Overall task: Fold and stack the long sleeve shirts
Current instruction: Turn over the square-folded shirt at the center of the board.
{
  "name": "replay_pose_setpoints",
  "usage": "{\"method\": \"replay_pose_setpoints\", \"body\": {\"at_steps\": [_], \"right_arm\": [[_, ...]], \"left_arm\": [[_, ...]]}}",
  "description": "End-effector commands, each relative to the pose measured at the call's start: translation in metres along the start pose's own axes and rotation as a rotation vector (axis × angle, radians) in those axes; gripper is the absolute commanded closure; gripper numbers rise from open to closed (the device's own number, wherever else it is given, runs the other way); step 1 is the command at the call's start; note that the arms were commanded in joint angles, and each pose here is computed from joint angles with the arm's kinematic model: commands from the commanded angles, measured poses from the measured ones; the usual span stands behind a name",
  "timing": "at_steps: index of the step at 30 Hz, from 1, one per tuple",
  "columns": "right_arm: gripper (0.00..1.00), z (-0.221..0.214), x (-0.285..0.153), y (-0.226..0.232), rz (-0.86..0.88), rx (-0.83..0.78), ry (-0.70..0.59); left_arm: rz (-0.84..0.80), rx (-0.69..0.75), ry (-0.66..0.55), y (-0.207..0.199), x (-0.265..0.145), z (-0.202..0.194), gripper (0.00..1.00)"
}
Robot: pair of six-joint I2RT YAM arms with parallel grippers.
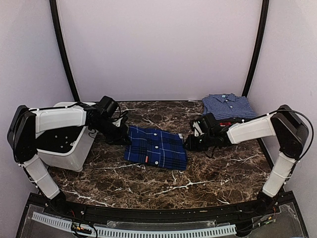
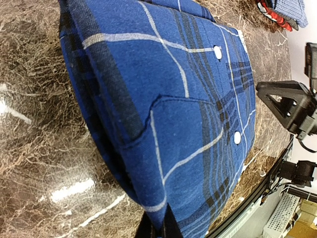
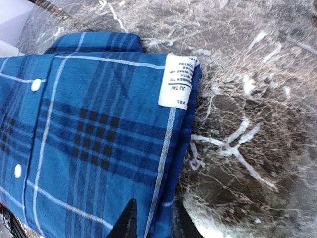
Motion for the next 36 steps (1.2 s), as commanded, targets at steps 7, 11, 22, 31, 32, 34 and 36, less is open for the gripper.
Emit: {"method": "replay_pose_setpoints", "body": {"at_steps": [7,11,22,31,32,34,36], "right_arm": [[0.91,-0.014,0.035,0.017,-0.008,-0.027,0.037],[0.92,-0.024,0.048,0.032,0.027,-0.025,0.060],[0.92,-0.024,0.098,0.134,0.377,0.111,0.040],[0.89,-0.024,0.138,0.223,0.704,0.178,0.050],[0.88,-0.023,0.138,0.229,0.735,0.177,0.054],[0.86,-0.020,0.137,0.238,0.782,0.176,0.056],[0.85,-0.017,0.133,0.238,0.785,0.177,0.046]], "left_arm": [[-0.011,0.062,-0.053,-0.014,-0.043,0.005,1.00],[-0.029,0.091,-0.101,-0.029,-0.062,0.017,1.00],[-0.206,0.176,-0.211,-0.091,-0.105,0.052,1.00],[-0.322,0.228,-0.192,-0.132,-0.087,0.065,1.00],[-0.332,0.228,-0.180,-0.134,-0.083,0.065,1.00],[-0.337,0.229,-0.169,-0.135,-0.078,0.064,1.00],[-0.329,0.227,-0.167,-0.133,-0.076,0.063,1.00]]}}
Point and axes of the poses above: each gripper's point midway between its finger pads, its own x axis out along the fingers, its own y axis along the line the jaws close on, z = x × y, the point moved 2 cm from there along -x, back along the fingers, and after that the axes turned 2 degrees about x, right-handed, at the moved point
